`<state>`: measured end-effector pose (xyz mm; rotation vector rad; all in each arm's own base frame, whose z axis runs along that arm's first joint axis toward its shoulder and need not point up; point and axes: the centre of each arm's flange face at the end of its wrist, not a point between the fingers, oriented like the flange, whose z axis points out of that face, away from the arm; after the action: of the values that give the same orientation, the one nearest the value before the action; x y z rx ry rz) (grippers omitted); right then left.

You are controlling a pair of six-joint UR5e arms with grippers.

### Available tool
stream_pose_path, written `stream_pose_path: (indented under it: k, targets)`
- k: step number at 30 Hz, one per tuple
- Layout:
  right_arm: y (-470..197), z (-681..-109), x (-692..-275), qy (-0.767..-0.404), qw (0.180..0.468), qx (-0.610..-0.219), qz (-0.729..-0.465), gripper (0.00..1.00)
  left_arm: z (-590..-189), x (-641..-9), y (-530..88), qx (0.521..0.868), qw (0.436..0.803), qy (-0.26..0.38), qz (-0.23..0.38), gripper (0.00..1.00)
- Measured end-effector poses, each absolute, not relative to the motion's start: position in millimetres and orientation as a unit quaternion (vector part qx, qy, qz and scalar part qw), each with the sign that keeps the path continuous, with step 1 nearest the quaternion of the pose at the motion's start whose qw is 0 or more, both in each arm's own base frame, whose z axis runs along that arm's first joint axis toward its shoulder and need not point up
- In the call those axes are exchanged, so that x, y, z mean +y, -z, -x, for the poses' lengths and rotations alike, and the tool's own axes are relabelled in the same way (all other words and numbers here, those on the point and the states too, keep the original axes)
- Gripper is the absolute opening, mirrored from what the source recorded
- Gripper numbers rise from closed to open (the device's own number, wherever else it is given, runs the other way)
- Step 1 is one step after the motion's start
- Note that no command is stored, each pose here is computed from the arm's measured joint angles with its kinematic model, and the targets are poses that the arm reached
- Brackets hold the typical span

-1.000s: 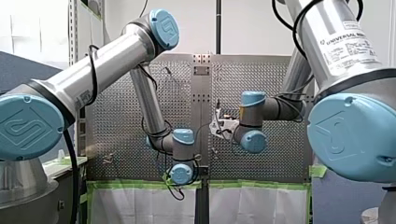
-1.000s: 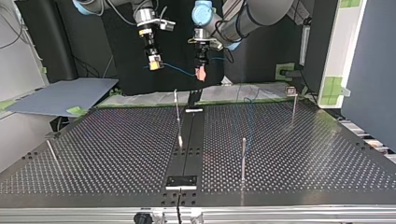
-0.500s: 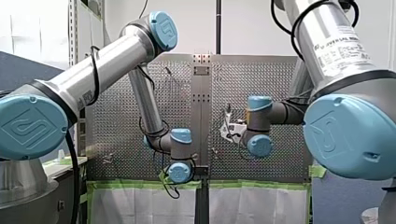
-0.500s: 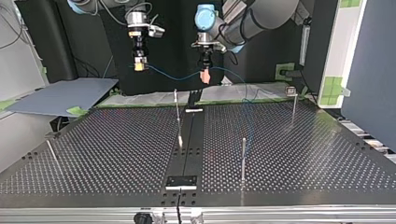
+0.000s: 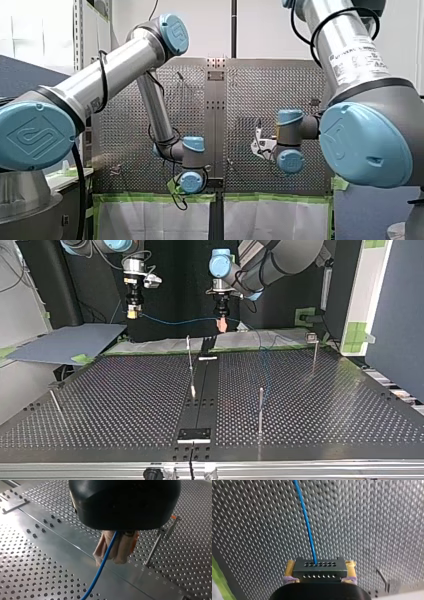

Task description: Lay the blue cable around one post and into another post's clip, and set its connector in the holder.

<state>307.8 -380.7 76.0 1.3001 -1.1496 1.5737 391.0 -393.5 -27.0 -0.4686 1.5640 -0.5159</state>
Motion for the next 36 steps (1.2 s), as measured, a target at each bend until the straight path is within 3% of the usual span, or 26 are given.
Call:
stream_pose_path:
  k: [14,36]
  targets:
    - [-79,-280,-411,-0.604,0.422,-0.471,-0.485,0.12,-399,-386,27,0.7,0.66,0.198,0.189,0.0]
    - [-31,-290,-463,-0.595,0.427,-0.471,-0.492,0.12,-412,-391,22,0.709,0.676,0.154,0.129,0.0]
